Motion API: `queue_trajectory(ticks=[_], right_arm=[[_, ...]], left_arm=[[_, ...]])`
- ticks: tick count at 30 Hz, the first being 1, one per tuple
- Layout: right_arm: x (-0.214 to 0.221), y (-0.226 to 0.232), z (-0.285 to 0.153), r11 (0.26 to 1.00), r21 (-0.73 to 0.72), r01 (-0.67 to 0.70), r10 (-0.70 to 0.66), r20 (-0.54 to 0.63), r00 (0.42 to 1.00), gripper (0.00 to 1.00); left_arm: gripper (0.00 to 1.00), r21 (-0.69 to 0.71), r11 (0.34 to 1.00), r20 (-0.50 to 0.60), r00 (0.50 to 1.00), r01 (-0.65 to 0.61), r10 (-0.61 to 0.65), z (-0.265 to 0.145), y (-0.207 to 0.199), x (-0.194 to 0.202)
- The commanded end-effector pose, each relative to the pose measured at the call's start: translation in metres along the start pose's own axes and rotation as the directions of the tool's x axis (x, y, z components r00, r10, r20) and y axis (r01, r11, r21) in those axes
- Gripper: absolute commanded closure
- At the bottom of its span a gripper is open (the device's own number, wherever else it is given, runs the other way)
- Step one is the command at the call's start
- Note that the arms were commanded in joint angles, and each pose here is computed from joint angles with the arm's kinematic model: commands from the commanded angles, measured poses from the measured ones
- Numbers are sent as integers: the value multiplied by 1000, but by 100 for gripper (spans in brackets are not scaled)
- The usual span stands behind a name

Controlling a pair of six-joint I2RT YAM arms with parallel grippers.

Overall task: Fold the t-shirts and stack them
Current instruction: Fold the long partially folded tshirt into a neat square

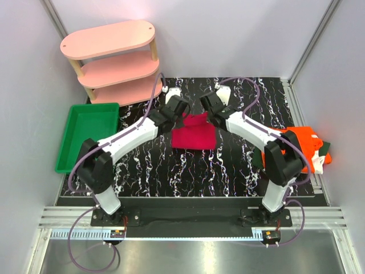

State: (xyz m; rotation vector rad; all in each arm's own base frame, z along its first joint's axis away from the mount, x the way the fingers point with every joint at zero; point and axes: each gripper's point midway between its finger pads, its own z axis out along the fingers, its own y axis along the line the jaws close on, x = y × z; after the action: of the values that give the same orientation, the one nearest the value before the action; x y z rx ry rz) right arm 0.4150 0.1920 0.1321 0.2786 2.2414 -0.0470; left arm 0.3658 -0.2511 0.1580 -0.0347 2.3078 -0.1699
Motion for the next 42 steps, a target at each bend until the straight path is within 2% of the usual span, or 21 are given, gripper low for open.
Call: queue_trajectory(ticks=[1, 6, 12, 18, 24, 34, 37, 42], right_arm=[[-39, -1, 23, 1000, 24, -1, -1, 63, 998, 100], [-54, 6, 51, 1000, 26, -9, 7, 66, 998, 100], [-64, 12, 74, 1000, 25, -8, 6, 65, 998, 100], [-58, 2, 64, 1000, 29, -5, 3, 58, 998, 100], [-44, -12, 62, 999, 52, 11, -14, 60, 998, 100], [-89, 15, 72, 1000, -4, 7, -7, 133, 991, 100], [-94, 23, 86, 999, -34, -4, 9, 124, 992, 100], [-78, 34, 127, 997, -72, -18, 23, 60, 998, 100]], left_arm=[[100, -25, 1000, 20, 1000, -3, 4, 19, 8, -28], [100, -48, 999, -28, 999, 18, -19, 55, 14, -26], [100, -47, 997, -16, 998, 55, -56, 73, 13, -43], [100, -12, 997, 0, 997, 72, -72, 56, 8, -49], [100, -85, 995, 6, 999, 54, -53, 58, 26, -35], [100, -109, 988, 79, 992, 105, -97, 64, 38, -75], [100, -120, 986, 69, 991, 119, -111, 74, 44, -74], [100, -132, 982, 5, 991, 134, -134, 108, 55, -64]])
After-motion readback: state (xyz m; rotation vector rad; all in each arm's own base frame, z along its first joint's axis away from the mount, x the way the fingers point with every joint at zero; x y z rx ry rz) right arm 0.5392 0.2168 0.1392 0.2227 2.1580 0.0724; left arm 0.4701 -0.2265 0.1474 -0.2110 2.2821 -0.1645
